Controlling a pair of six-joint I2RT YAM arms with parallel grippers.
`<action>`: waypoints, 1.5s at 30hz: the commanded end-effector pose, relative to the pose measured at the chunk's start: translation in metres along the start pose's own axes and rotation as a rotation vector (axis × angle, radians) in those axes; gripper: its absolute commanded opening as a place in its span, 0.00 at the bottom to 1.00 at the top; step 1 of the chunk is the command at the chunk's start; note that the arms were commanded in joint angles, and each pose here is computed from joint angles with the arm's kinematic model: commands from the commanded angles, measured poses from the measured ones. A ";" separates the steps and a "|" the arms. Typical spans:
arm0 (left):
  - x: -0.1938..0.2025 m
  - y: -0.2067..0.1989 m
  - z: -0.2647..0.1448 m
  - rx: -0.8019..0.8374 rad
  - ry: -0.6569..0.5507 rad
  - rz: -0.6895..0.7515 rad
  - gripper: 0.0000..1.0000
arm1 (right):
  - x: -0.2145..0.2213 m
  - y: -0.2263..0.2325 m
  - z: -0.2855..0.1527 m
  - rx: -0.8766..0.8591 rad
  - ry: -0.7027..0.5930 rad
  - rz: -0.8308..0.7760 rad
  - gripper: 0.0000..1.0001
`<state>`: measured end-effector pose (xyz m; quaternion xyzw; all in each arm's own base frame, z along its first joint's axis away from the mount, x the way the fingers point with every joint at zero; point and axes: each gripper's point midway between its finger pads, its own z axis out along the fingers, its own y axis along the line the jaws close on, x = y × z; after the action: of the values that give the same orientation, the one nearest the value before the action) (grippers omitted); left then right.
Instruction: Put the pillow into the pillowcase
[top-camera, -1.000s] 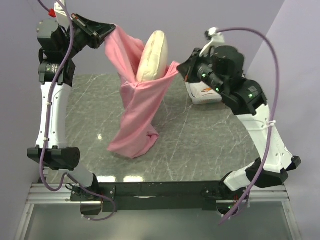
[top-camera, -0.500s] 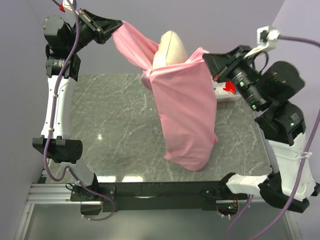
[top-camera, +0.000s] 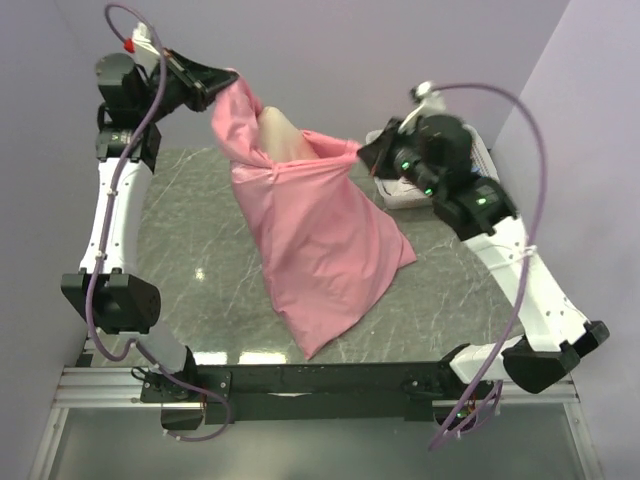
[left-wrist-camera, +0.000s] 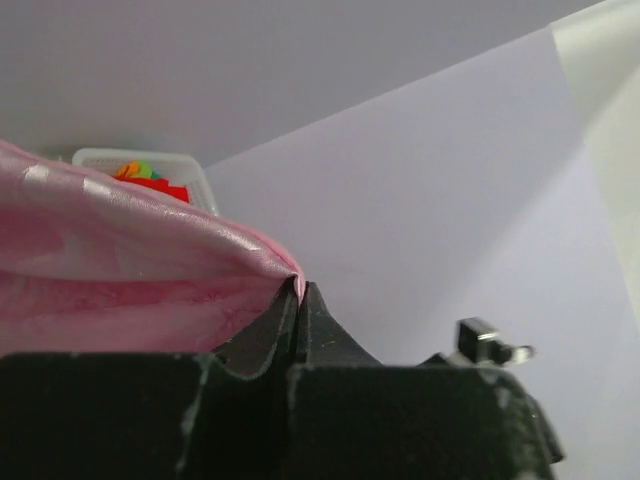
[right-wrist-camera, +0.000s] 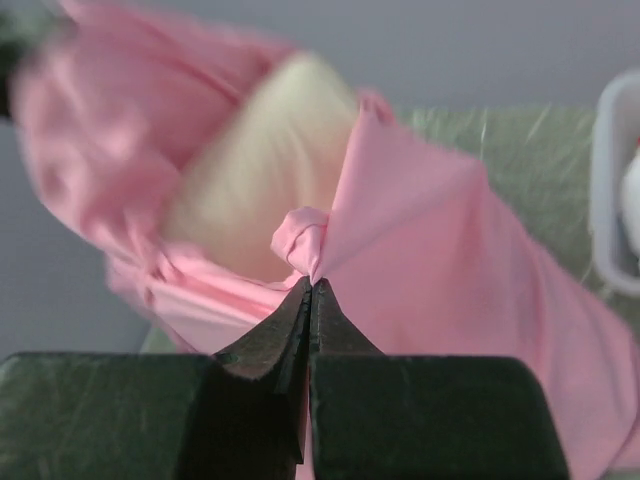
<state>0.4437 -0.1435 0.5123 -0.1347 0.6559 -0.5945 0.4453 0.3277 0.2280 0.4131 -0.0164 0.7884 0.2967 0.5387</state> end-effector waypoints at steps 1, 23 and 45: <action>0.045 -0.031 0.002 0.077 0.056 0.121 0.01 | -0.126 0.015 -0.087 -0.039 -0.347 0.027 0.00; 0.105 0.222 -0.128 -0.545 -0.165 -0.187 0.35 | 0.128 0.083 -0.019 -0.374 0.147 0.090 0.00; 0.229 0.304 -0.204 -1.128 -0.174 0.010 0.72 | 0.170 0.070 0.044 -0.147 0.255 -0.154 0.54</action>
<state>0.2830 -0.1184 0.1458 -0.3479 0.8436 -0.2096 0.3512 0.2121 0.3503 0.2442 -0.1633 0.8431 0.3197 0.4003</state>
